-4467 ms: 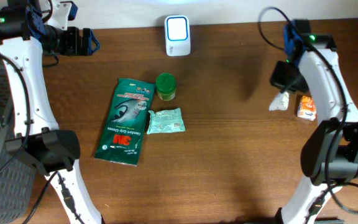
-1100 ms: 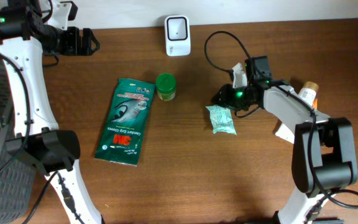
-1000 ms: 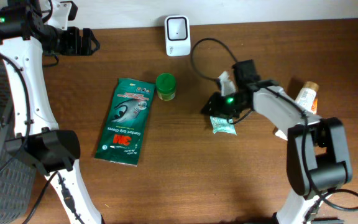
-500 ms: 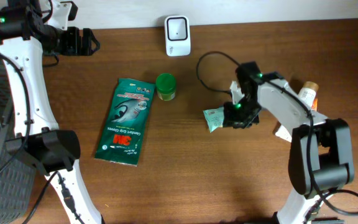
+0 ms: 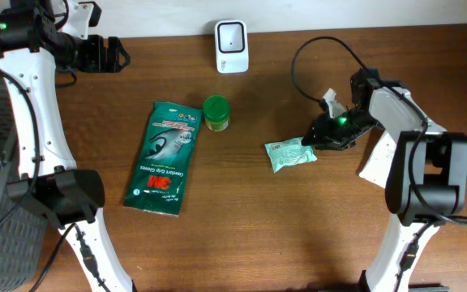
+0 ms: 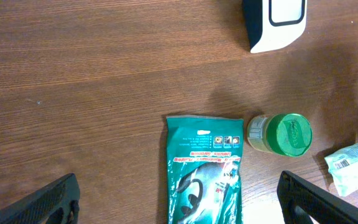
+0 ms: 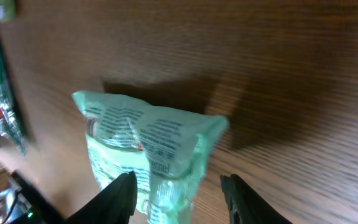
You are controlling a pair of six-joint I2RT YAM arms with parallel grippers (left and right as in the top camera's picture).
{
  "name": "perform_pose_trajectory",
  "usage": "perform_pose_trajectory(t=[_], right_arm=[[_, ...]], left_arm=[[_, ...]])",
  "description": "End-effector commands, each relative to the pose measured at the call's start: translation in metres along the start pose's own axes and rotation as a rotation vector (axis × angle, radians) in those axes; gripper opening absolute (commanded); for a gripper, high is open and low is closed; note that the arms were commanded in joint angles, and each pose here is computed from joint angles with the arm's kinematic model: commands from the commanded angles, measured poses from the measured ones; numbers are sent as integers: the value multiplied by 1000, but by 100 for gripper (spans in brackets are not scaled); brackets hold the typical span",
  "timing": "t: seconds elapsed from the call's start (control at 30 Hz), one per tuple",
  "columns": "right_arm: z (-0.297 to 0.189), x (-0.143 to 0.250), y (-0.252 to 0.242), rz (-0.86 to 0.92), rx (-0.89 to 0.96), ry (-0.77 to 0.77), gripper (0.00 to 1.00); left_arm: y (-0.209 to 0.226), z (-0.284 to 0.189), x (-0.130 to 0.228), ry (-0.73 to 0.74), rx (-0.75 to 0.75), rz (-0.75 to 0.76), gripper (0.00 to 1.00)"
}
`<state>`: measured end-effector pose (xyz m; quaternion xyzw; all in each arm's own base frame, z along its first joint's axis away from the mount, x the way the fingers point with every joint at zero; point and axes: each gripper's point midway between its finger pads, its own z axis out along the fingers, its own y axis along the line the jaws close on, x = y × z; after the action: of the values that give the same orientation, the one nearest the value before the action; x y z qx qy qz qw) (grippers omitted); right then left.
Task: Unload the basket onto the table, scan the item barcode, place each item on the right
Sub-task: 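Hold the wipes packet up to the scanner with the right gripper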
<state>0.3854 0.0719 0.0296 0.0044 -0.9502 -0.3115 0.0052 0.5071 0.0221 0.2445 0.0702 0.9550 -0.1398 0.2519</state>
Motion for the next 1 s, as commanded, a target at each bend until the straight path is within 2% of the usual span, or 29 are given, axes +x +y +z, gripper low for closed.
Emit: perform_pose_trajectory(t=[0.0,0.17,0.23,0.3,0.37,0.53,0.63,0.7,0.77,0.83,0.97], right_arm=[[14,1,17,-51,-97,18,45],[50,7,10,-39,-96,83,45],[59,10,3,-22,-98,103,36],[60,11,2,-18,-99,107,17],[58,8,3,-23,-99,101,6],[23,-5,33,-36,-130,112,4],[-49,-26,113,-237,-330,-5,4],[-87,-37,147,-335,-359,-106,4],[-121,-45,171,-440,-327,-208,4],[-144,-61,185,-435,-277,-307,4],[-149,-78,195,-415,-94,-404,4]], left_arm=[[-3,-7,-3,-18,6,17,99],[-3,-7,-3,-18,6,17,99],[-3,-7,-3,-18,6,17,99],[-3,-7,-3,-18,6,17,99],[-3,-7,-3,-18,6,17,99],[-3,-7,-3,-18,6,17,99],[-3,-7,-3,-18,6,17,99],[-3,-7,-3,-18,6,17,99],[-3,-7,-3,-18,6,17,99],[-3,-7,-3,-18,6,17,99],[-3,-7,-3,-18,6,17,99]])
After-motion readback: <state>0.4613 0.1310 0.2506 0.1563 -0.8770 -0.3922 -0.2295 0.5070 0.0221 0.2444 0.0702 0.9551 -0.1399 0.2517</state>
